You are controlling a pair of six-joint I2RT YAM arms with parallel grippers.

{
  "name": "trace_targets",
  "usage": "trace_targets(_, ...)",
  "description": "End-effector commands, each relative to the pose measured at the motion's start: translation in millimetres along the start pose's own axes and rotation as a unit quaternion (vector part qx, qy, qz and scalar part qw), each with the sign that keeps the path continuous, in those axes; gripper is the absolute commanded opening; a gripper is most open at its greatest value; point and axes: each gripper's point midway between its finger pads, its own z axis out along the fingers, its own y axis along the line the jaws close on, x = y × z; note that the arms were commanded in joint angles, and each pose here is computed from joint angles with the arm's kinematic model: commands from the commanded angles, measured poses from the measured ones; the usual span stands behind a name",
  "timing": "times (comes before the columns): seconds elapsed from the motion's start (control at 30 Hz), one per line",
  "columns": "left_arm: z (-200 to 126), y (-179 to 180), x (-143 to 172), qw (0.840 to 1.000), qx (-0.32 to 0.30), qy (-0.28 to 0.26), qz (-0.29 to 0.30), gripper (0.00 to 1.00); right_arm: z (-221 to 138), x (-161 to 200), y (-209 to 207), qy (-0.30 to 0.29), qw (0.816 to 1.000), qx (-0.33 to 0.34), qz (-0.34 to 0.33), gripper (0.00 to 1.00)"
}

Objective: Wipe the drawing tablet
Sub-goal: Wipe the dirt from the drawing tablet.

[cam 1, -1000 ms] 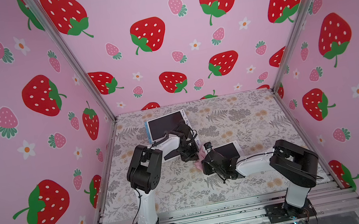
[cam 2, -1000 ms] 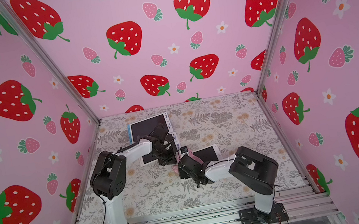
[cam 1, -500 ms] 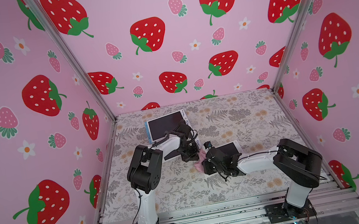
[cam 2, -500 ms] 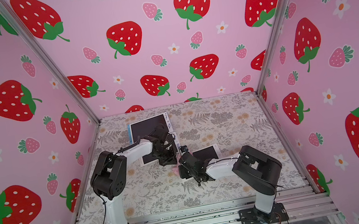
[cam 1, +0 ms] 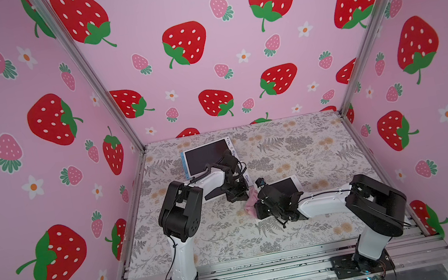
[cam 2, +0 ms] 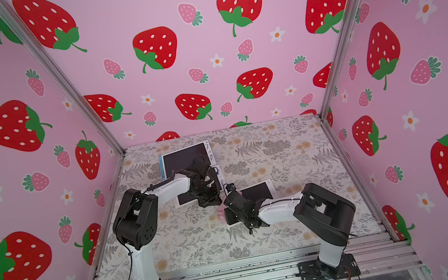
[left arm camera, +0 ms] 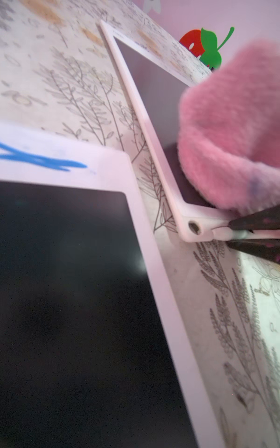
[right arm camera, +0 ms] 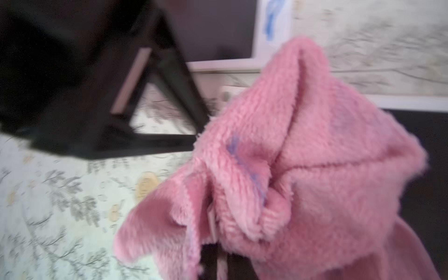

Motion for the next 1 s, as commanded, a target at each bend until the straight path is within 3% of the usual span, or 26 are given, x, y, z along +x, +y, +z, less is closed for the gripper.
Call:
trace_targets(0.0, 25, 32, 17, 0.998, -0.059, 0.031, -0.022, 0.07, -2, 20, 19, 0.038, 0.998, -0.012, -0.043, 0.00)
trace_targets(0.07, 25, 31, 16, 0.998, -0.059, 0.031, -0.022, 0.07, -3, 23, 54, 0.042, 0.996, -0.047, -0.064, 0.00)
trace_targets(0.13, 25, 31, 16, 0.998, -0.059, 0.032, -0.021, 0.07, -4, 23, 63, 0.042, 0.996, -0.043, -0.071, 0.00)
trace_targets(0.33, 26, 29, 16, 0.998, -0.058, 0.032, -0.020, 0.07, -14, 17, -65, 0.028, 0.995, 0.095, 0.016, 0.00)
trace_targets(0.43, 26, 29, 16, 0.998, -0.058, 0.033, -0.020, 0.07, -20, 15, -81, 0.012, 0.994, 0.105, 0.006, 0.00)
trace_targets(0.53, 27, 30, 16, 0.998, -0.057, 0.035, -0.021, 0.07, -11, 13, -33, -0.001, 0.998, 0.051, -0.031, 0.00)
trace_targets(0.67, 27, 29, 17, 0.998, -0.056, 0.036, -0.021, 0.07, 4, 14, 63, -0.011, 0.994, -0.035, -0.098, 0.00)
trace_targets(0.73, 28, 30, 18, 0.997, -0.056, 0.038, -0.021, 0.07, 9, 13, 75, -0.015, 0.993, -0.035, -0.113, 0.00)
trace_targets(0.9, 29, 31, 19, 0.997, -0.056, 0.041, -0.021, 0.07, 11, 18, -30, -0.007, 0.994, 0.092, -0.050, 0.00)
trace_targets(0.97, 27, 29, 19, 0.997, -0.054, 0.041, -0.020, 0.07, 6, 23, -47, -0.013, 0.993, 0.101, -0.059, 0.00)
